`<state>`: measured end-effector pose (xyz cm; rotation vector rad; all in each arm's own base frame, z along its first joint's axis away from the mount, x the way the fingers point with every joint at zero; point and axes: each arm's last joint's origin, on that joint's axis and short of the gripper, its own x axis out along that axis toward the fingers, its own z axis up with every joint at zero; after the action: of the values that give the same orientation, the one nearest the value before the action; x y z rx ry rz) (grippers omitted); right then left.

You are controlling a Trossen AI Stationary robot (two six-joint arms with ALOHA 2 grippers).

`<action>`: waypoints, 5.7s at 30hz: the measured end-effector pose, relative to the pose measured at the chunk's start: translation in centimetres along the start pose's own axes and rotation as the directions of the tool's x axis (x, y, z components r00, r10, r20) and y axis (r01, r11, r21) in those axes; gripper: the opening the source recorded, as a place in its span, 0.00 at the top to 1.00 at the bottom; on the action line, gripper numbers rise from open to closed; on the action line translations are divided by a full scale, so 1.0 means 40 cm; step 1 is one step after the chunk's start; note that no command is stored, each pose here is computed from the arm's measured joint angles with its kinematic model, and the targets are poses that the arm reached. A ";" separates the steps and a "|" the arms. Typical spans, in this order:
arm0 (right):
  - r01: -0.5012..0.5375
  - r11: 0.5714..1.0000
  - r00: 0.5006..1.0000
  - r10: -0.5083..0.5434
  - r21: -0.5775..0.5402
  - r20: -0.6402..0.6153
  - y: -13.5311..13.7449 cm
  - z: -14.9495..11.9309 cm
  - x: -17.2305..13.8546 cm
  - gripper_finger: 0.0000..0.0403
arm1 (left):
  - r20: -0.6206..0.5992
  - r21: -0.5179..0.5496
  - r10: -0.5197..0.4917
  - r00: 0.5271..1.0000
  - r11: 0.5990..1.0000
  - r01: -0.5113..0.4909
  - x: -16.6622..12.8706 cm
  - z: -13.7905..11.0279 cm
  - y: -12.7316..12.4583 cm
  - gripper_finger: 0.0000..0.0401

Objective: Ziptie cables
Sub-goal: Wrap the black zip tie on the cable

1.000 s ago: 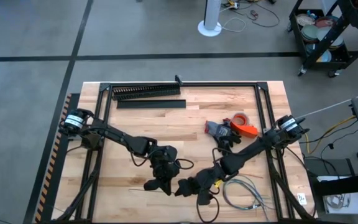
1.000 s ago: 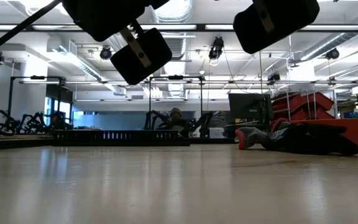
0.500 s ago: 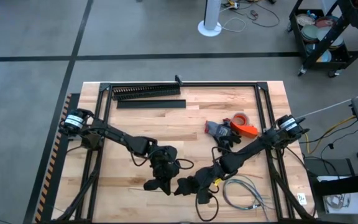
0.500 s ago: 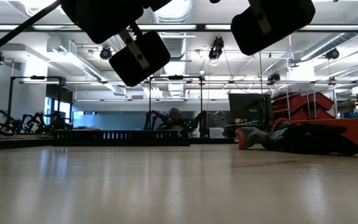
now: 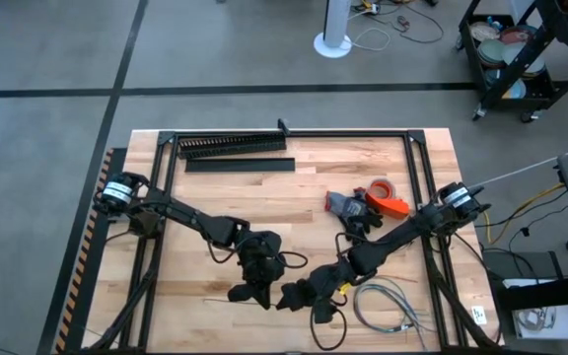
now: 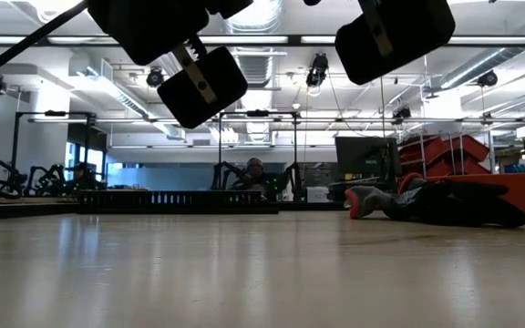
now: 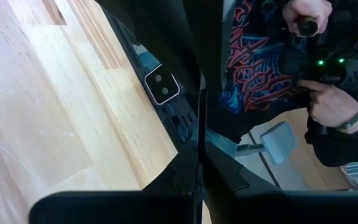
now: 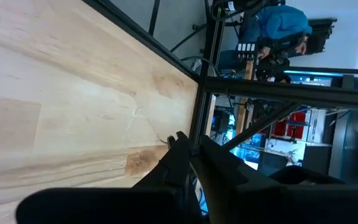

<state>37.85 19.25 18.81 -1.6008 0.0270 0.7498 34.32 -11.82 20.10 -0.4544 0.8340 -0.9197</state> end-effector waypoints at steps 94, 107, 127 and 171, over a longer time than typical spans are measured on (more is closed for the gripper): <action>-0.264 0.309 0.885 -0.299 0.914 0.357 0.279 0.020 -0.702 1.00 | 0.507 0.069 0.547 0.666 0.744 -0.665 -0.067 0.033 0.206 0.72; -0.121 0.348 0.778 -0.548 0.930 0.306 0.315 0.015 -0.811 1.00 | 0.491 0.042 0.488 0.721 0.814 -0.579 -0.059 0.014 0.226 0.75; 0.128 -0.066 0.823 -0.550 0.990 -0.143 0.337 -0.018 -0.785 1.00 | 0.661 0.259 0.281 0.696 0.785 -0.562 0.004 0.114 -0.029 0.84; 0.341 -0.359 0.808 -0.361 0.869 -0.466 0.376 -0.042 -0.769 1.00 | 0.219 0.388 0.452 0.865 0.773 -0.502 0.428 0.266 0.371 0.75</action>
<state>7.95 2.52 20.12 0.1732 0.0720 -0.0311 56.08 -18.00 9.37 0.1039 0.5719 -0.5653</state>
